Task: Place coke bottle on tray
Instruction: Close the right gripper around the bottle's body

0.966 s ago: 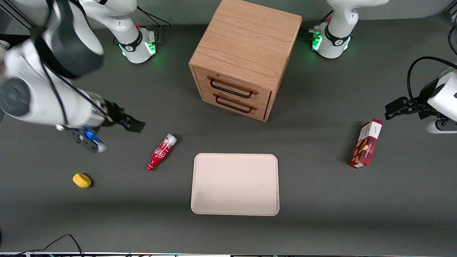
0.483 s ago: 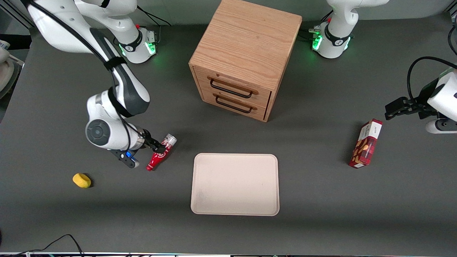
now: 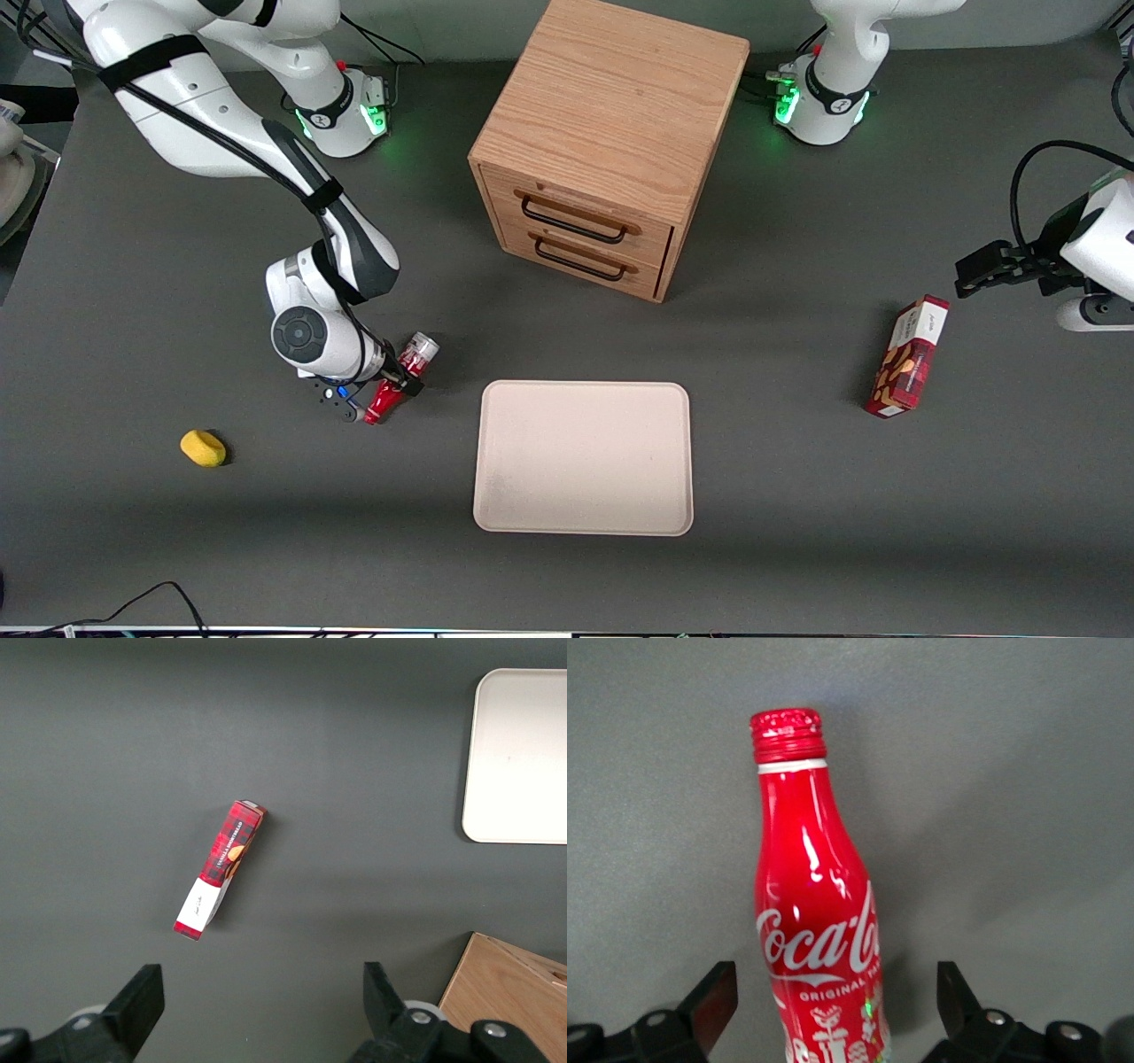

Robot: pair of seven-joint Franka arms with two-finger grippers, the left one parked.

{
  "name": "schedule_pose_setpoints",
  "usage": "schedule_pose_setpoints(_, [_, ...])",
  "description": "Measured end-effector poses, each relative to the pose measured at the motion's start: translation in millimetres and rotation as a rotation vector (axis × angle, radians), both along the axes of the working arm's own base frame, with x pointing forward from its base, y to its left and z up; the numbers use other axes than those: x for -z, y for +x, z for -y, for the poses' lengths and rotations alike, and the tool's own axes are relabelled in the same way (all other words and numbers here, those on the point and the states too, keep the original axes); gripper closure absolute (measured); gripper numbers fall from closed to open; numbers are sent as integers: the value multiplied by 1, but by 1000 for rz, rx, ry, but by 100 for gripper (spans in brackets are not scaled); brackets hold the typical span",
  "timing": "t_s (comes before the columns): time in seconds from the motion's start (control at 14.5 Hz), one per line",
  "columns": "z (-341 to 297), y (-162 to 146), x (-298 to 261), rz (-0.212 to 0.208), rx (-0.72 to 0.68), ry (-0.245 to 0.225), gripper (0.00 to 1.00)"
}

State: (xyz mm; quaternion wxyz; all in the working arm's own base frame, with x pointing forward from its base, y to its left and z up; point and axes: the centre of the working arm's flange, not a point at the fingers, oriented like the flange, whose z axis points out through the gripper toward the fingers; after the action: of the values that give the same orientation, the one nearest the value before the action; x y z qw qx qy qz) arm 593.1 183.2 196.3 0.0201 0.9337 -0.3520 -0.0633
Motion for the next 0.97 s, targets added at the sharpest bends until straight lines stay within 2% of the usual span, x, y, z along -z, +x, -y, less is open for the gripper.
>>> schedule_pose_setpoints(0.34, [-1, -2, 17, 15, 8, 13, 0])
schedule_pose_setpoints(0.48, [-1, -4, 25, 16, -11, 1, 15])
schedule_pose_setpoints(0.55, [-1, -5, 26, 18, -16, -2, 30])
schedule_pose_setpoints(0.62, [-2, -4, 26, 22, -20, -2, 41])
schedule_pose_setpoints(0.69, [-2, -4, 25, 23, -21, -4, 45])
schedule_pose_setpoints(0.97, [-6, -1, 10, 20, -33, -14, 45])
